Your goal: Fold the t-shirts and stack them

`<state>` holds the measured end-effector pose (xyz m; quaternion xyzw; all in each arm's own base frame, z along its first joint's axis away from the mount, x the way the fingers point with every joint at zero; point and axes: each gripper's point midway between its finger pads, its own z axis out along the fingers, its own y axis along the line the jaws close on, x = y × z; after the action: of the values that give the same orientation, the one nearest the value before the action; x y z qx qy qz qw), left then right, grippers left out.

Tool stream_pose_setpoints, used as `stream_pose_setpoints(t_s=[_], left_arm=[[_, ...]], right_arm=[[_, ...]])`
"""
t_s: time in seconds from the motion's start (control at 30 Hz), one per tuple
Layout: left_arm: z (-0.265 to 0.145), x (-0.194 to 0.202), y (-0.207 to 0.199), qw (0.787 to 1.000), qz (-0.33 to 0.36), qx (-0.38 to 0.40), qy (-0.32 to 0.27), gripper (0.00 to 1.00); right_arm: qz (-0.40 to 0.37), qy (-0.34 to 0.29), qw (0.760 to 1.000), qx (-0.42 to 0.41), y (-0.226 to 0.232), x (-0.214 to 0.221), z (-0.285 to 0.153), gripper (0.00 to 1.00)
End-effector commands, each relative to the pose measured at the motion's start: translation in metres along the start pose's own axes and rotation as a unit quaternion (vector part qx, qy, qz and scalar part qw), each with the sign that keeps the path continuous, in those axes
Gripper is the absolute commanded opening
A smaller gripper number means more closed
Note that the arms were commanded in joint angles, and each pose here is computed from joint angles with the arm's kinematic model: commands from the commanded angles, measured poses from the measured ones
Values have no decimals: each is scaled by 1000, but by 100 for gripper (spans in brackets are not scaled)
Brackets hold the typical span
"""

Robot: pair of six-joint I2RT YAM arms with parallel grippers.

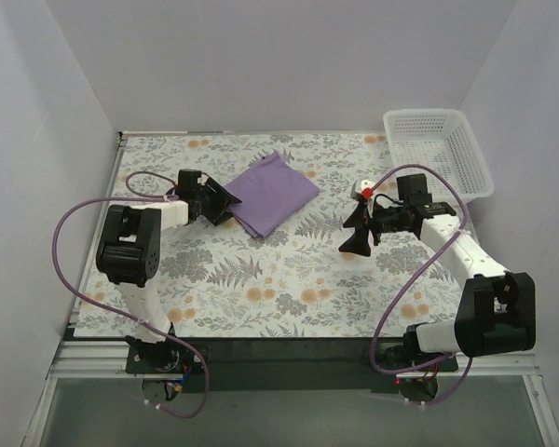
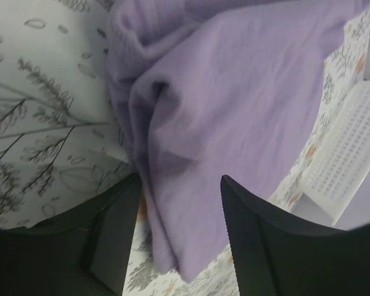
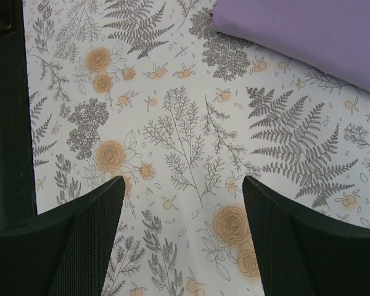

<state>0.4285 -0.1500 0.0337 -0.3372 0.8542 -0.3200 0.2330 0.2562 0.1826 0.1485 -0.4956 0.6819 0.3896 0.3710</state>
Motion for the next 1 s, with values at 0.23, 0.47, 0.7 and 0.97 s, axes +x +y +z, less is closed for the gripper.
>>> stream_pose_setpoints(t_s=[0.23,0.47,0.7,0.97], left_arm=[[2,-26,63,989,55,-135,-28,0],[-41,-132,113,974,75,-210,-32,0],[-84,-224,169,936,41,-334,-101,14],[-147,-296,81,923,95,-281,-246,50]], right_arm=[[-10,-59,998,9,-6,-13,-21,83],[-21,-67,997,18,-5,-18,-29,83],[-25,-73,997,15,-2,-21,-30,82],[-23,-72,997,11,-1,-20,-30,83]])
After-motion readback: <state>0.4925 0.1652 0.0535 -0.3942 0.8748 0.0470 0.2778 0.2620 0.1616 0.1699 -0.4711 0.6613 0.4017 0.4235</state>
